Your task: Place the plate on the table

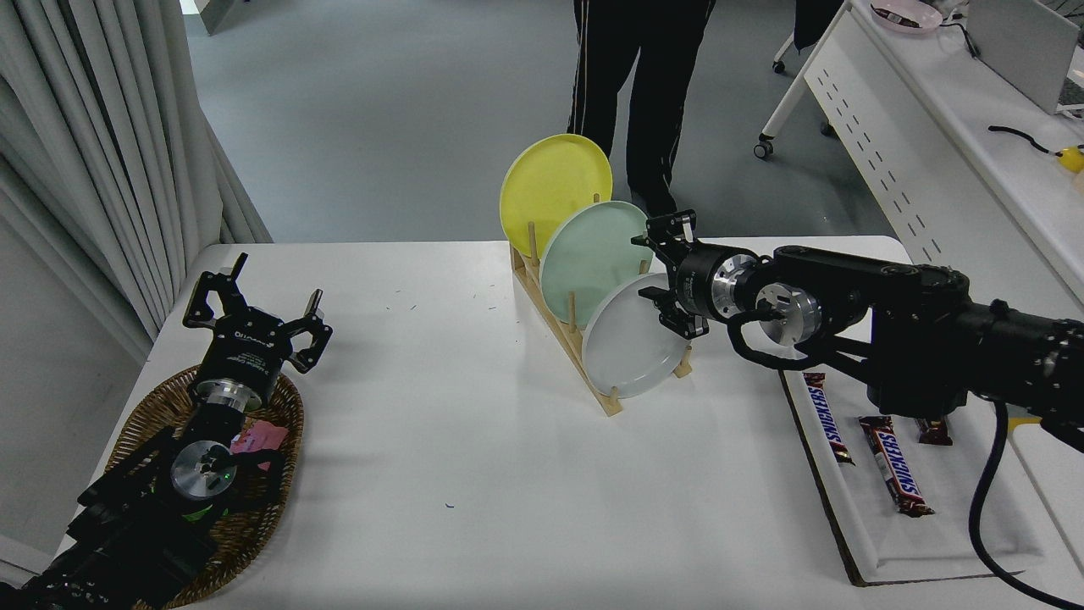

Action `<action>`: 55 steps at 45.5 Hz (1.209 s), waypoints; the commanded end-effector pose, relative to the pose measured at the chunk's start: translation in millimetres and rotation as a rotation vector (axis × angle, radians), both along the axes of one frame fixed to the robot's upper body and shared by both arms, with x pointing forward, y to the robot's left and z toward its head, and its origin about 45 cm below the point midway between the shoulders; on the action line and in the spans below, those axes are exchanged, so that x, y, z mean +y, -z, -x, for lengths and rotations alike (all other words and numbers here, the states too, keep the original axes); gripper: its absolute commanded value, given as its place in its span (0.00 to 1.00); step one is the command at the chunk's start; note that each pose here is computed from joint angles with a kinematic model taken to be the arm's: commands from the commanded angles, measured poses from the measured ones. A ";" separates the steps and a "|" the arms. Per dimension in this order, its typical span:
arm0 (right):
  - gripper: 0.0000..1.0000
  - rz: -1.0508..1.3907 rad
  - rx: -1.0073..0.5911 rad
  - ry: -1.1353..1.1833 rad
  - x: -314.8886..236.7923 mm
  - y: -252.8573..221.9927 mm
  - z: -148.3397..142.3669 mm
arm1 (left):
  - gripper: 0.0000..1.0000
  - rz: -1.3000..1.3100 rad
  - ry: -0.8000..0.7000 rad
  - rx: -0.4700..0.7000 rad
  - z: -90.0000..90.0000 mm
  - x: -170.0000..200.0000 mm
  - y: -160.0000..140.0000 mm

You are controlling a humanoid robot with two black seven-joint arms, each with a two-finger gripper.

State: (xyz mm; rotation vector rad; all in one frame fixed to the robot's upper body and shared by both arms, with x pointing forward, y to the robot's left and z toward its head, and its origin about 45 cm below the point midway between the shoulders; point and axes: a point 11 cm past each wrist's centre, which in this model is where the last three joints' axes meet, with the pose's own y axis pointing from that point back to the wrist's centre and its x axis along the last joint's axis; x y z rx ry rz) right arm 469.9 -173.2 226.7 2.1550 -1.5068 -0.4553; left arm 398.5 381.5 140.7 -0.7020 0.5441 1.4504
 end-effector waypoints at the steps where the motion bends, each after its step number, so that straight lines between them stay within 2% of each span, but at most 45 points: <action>1: 0.53 0.013 0.008 -0.001 0.3 1.9 -0.8 | 1.00 -0.001 -0.001 0.001 0.0 0.1 0.1; 13: 0.52 0.015 0.009 0.002 -0.6 1.9 -1.3 | 1.00 0.000 0.000 0.000 0.0 0.0 0.0; 28: 0.38 0.018 0.027 -0.001 0.0 5.6 0.7 | 1.00 0.000 0.000 0.000 0.0 0.0 0.0; 45: 0.34 0.018 0.037 -0.008 5.1 7.4 2.3 | 1.00 -0.001 -0.001 0.001 0.0 0.1 0.1; 55: 0.27 0.018 0.038 -0.008 5.1 7.6 2.4 | 1.00 0.000 -0.001 -0.001 0.0 0.1 -0.1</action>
